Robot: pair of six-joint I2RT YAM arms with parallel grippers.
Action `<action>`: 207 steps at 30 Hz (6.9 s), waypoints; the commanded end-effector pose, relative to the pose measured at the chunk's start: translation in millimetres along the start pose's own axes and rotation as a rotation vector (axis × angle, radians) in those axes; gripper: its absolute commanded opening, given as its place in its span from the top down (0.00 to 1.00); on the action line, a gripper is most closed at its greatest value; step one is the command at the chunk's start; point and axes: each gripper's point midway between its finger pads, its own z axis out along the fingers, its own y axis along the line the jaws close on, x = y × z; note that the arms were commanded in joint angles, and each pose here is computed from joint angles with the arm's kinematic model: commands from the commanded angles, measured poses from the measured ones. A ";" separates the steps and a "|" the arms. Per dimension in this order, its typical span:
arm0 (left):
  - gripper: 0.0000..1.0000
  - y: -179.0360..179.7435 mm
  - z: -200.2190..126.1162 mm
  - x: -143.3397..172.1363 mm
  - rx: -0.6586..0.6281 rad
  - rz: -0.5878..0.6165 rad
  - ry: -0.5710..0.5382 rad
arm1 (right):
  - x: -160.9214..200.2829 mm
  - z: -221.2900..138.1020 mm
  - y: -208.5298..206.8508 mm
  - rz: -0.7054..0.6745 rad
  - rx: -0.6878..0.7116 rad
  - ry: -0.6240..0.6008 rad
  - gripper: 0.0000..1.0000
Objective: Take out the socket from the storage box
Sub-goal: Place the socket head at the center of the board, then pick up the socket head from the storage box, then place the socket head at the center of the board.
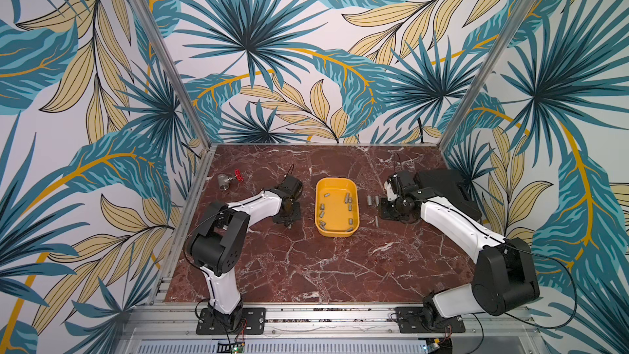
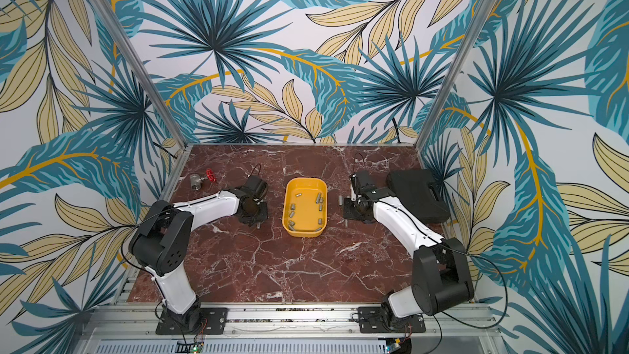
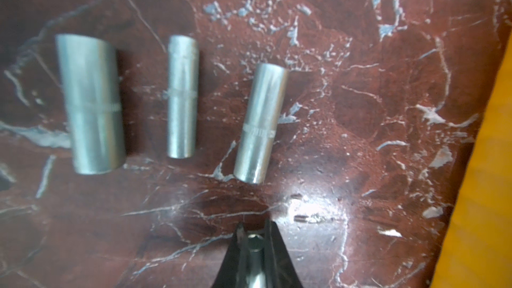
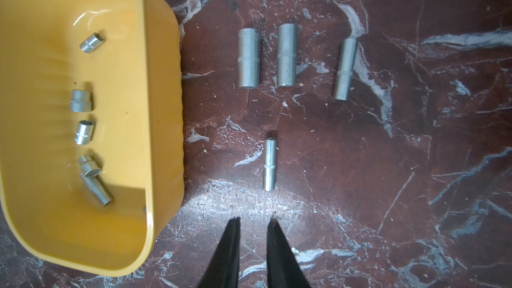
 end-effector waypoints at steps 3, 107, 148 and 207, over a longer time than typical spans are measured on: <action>0.83 11.1 4.0 0.0 -0.047 0.010 0.001 | 7.9 1.5 -4.9 0.006 0.014 0.022 0.80; 0.68 13.9 2.2 12.8 -0.136 0.068 -0.038 | -13.6 117.8 195.7 -0.186 -0.178 0.147 0.60; 0.56 -26.3 -92.3 -16.3 0.035 0.123 -0.212 | -55.5 -0.7 49.6 -0.083 0.009 -0.079 0.86; 0.52 -205.2 -67.6 -43.7 0.301 0.399 -0.148 | -13.2 -25.7 -34.4 0.052 0.094 -0.070 0.59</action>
